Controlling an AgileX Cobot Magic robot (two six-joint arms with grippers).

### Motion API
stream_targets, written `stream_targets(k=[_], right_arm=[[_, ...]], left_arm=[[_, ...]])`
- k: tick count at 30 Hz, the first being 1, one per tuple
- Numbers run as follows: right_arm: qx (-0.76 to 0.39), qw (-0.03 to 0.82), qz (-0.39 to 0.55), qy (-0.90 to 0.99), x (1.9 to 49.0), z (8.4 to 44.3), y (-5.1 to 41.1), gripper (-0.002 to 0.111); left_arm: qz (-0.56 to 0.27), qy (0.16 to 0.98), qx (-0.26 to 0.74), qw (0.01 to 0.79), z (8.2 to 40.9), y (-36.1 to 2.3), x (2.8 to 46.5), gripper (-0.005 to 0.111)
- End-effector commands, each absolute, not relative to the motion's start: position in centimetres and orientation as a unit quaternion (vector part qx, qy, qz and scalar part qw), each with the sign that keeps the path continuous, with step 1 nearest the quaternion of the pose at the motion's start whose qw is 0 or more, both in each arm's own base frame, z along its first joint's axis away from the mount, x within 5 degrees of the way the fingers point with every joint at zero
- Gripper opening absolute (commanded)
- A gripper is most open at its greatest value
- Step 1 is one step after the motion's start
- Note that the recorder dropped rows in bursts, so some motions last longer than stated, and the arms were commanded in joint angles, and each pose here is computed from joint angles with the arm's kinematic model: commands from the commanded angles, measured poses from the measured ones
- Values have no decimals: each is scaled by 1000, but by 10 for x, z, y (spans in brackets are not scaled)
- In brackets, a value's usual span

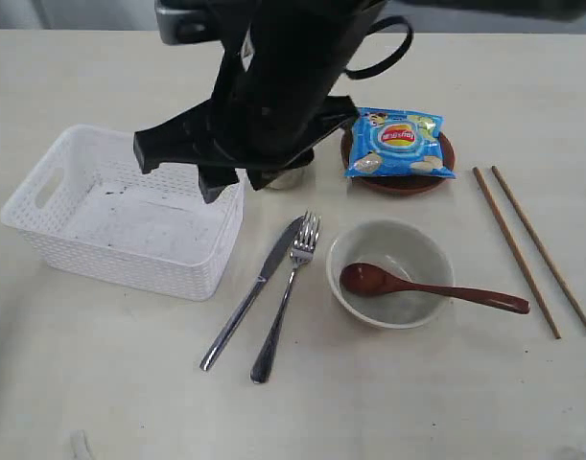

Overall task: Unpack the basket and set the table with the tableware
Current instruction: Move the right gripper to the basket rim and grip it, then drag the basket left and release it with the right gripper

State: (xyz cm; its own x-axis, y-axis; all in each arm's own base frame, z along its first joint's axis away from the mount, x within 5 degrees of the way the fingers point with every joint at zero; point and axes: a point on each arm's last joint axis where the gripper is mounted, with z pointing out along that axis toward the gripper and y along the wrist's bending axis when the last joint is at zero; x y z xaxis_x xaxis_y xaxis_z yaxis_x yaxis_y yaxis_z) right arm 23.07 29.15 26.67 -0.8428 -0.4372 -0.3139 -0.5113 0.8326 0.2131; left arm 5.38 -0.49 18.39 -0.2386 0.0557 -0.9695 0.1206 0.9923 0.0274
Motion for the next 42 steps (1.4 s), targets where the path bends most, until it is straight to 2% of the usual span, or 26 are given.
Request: stream_targets(k=[1,6,9,13,17,18,23,29,35,42], right_arm=[[-219,103,127,962,248,236,307,58],[-204,69,107,971,258,205,320,61],[-201,64,104,972,263,191,326,56],[-184,72,124,972,270,180,337,34],[-175,102,161,966,277,181,348,4],[-175,111,167,964,279,183,350,0],[-168,171,205,949,294,207,360,0],[-93,216,249,940,325,226,369,0],[-61,216,250,942,350,207,382,0],[-66,189,227,953,358,183,391,0]], left_arm=[[-30,784,53,618,184,-5,54,0],[-30,784,53,618,184,-5,54,0],[-30,784,53,618,184,-5,54,0],[-30,784,53,618,184,-5,54,0],[-30,784,53,618,184,-5,54,0],[-30,784,53,618,184,-5,54,0],[-30,784,53,618,184,-5,54,0],[-30,784,53,618,184,-5,54,0],[-30,784,53,618,184,-5,54,0],[-30,784,53,618,184,-5,54,0]])
